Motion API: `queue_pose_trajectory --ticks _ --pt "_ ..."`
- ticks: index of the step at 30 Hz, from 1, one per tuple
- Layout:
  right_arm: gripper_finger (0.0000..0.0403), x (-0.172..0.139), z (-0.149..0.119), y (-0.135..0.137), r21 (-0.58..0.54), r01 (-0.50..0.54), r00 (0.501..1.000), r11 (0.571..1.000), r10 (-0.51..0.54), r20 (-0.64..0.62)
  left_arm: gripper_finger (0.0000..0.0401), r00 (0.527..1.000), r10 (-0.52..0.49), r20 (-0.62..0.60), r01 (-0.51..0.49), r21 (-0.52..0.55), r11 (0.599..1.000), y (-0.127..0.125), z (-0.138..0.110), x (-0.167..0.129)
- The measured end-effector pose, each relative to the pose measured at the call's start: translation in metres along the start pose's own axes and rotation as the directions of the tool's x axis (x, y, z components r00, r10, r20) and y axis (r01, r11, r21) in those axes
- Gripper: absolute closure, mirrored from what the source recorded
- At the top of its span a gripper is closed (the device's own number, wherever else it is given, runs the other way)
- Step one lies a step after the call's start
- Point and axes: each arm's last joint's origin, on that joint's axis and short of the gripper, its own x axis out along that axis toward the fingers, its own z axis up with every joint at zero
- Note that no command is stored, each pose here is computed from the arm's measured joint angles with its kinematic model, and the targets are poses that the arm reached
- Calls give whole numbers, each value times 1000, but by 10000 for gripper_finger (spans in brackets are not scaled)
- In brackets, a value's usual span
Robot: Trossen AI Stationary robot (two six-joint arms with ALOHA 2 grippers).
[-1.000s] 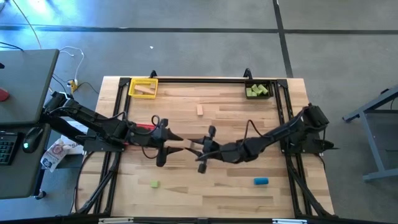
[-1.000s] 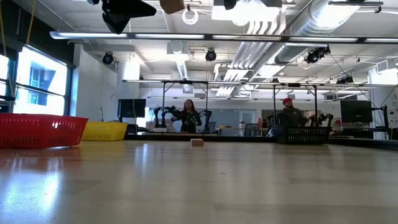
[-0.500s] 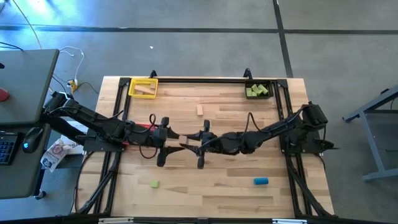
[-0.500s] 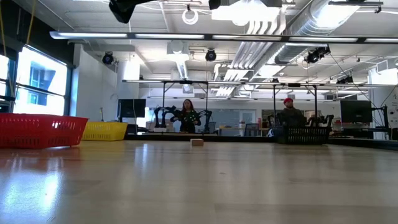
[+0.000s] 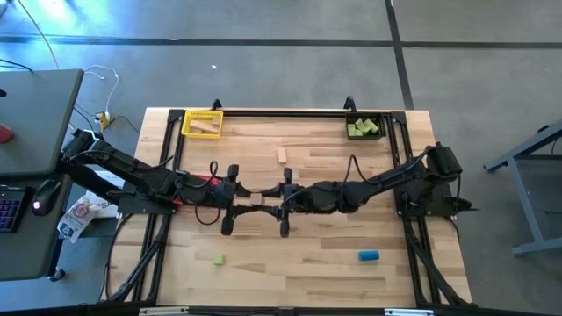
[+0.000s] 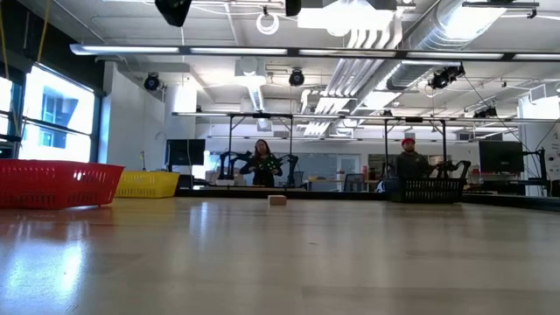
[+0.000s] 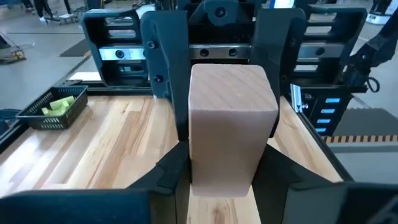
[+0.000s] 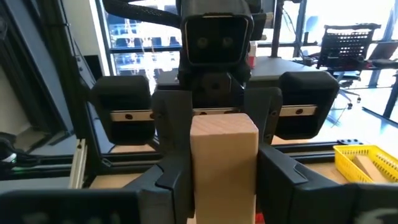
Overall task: Sort & place blocks by color
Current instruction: Put the brown block into the yellow bin
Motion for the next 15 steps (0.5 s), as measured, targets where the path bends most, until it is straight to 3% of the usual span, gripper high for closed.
queue_pose_trajectory --ticks 4,8,12,15 --pt "266 0 -2 -2 -15 18 1000 1000 -18 -18 299 1000 4 -14 -4 16 1000 1 -1 0" --pt "241 1 -6 -4 -32 44 997 999 -46 -62 299 994 70 -82 -67 41 997 6 -8 1" --pt "208 0 -11 -7 -56 117 987 992 -122 -109 299 967 187 -176 -181 50 982 17 -18 1" --pt "194 -2 -18 -9 -83 186 965 979 -198 -171 299 916 317 -247 -310 68 948 30 -26 0"
